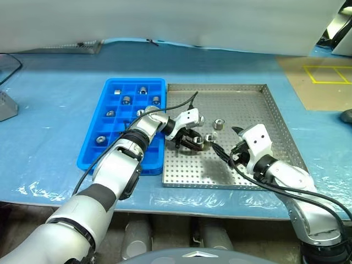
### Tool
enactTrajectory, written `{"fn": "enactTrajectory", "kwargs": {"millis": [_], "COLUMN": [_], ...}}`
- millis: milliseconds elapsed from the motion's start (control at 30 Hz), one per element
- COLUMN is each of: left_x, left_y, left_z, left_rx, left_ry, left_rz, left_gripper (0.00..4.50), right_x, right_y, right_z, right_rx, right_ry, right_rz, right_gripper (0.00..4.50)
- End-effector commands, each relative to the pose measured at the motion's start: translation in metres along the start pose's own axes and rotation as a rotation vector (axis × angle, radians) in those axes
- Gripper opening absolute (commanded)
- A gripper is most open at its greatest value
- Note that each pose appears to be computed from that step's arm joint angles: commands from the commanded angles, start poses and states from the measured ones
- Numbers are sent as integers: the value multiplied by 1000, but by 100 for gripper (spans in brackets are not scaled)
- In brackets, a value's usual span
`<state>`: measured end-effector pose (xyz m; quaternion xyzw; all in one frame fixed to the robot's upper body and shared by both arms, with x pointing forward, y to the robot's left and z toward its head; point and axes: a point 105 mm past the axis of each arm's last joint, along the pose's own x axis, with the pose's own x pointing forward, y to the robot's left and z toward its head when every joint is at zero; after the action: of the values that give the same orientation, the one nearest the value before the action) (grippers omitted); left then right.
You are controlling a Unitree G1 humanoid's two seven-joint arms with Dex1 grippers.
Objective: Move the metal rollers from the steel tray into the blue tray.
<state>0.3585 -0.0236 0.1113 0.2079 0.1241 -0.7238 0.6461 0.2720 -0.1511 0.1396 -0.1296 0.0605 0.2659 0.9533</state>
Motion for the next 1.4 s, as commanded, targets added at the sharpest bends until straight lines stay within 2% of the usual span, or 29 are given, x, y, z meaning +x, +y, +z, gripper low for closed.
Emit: {"fn": "enactTrajectory", "kwargs": {"millis": [33, 167, 267, 367, 433, 533, 600, 700, 833, 1100, 1200, 1367, 1400], "left_x": [-14, -22, -26, -30, -30, -31, -32, -32, -30, -17, -11, -5, -4], "left_y": [8, 6, 2, 0, -5, -12, -19, -23, -22, -27, -28, -24, -22], "left_z": [23, 22, 21, 39, 38, 33, 22, 11, 12, 26, 25, 32, 33], "left_rx": [47, 4, 20, 116, 131, 16, -79, -153, -266, -248, -237, -231, -230], "left_ry": [-96, -127, -139, -246, -256, -264, -227, -189, -213, -259, -251, -268, -272], "left_rz": [34, 8, -18, -11, -36, -111, -174, -199, -214, -261, -266, -240, -233], "left_gripper": [185, 185, 185, 185, 185, 185, 185, 185, 185, 185, 185, 185, 185], "right_x": [-13, -15, -13, -7, -4, -1, 0, 2, 6, 10, 13, 14, 14], "right_y": [6, 5, 2, 0, -5, -16, -19, -20, -15, -2, -1, 4, 5], "right_z": [30, 32, 13, 18, 23, 24, 17, 14, 3, 10, 25, 31, 31], "right_rx": [-6, -125, -302, -313, -340, -454, -580, -665, -827, -857, -858, -877, -877], "right_ry": [-78, -9, 123, 91, 67, 69, 97, 101, 133, 85, 32, 21, 21], "right_rz": [103, 151, 161, 145, 115, 60, 53, 63, 103, 143, 128, 160, 166], "right_gripper": [450, 450, 450, 450, 450, 450, 450, 450, 450, 450, 450, 450, 431]}}
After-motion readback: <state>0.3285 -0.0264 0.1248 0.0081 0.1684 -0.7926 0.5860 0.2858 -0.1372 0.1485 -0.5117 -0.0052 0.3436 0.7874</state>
